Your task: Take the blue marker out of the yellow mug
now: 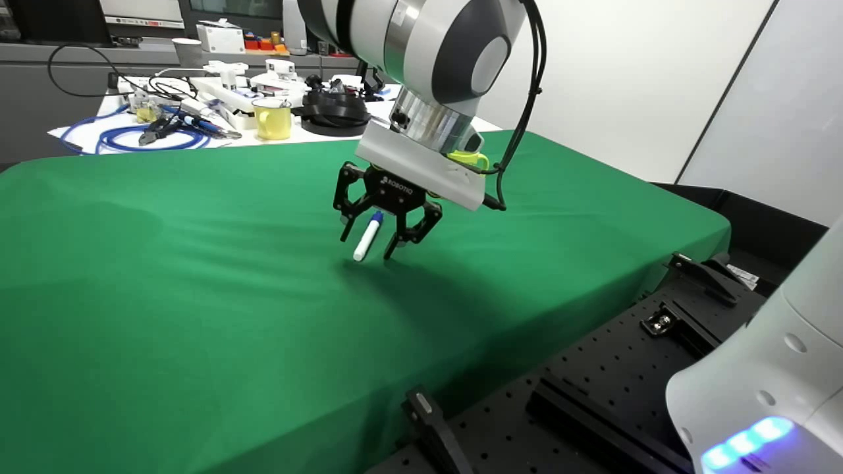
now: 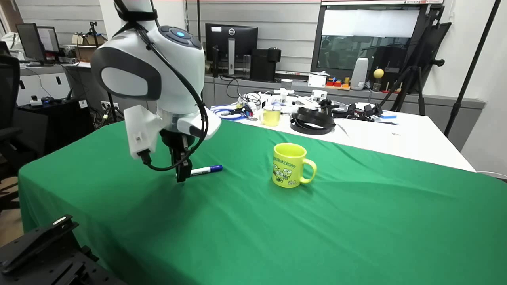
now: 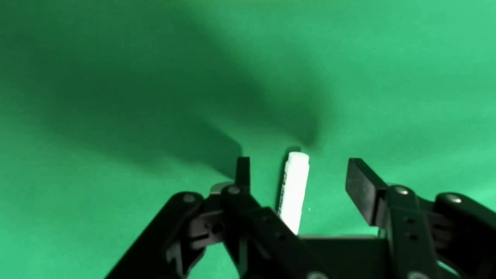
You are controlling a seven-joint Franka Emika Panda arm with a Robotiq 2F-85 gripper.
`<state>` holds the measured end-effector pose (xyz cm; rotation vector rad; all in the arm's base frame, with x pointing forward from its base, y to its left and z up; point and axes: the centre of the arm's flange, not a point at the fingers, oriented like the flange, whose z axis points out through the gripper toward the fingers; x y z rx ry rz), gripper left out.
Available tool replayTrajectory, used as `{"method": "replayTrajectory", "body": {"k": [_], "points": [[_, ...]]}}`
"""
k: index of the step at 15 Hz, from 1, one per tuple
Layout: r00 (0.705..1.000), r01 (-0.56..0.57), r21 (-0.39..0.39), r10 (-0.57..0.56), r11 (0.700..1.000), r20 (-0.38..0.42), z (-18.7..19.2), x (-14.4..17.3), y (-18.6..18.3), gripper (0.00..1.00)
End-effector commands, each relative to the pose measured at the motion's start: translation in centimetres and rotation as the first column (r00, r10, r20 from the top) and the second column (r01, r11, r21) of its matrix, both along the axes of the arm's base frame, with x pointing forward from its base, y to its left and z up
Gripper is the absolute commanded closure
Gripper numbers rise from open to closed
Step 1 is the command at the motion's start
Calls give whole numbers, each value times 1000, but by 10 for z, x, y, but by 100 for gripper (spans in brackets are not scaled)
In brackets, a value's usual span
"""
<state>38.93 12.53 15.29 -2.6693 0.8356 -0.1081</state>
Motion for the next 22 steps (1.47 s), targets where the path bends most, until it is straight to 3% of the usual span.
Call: {"method": "replayTrajectory", "body": {"k": [1, 16, 18, 22], "points": [[1000, 31, -24, -31, 999, 8, 11, -8, 0, 2], [997, 63, -23, -63, 998, 35, 41, -18, -16, 0], [999, 35, -27, -34, 999, 42, 23, -6, -13, 0], [999, 42, -30, -41, 999, 34, 23, -11, -16, 0]]}}
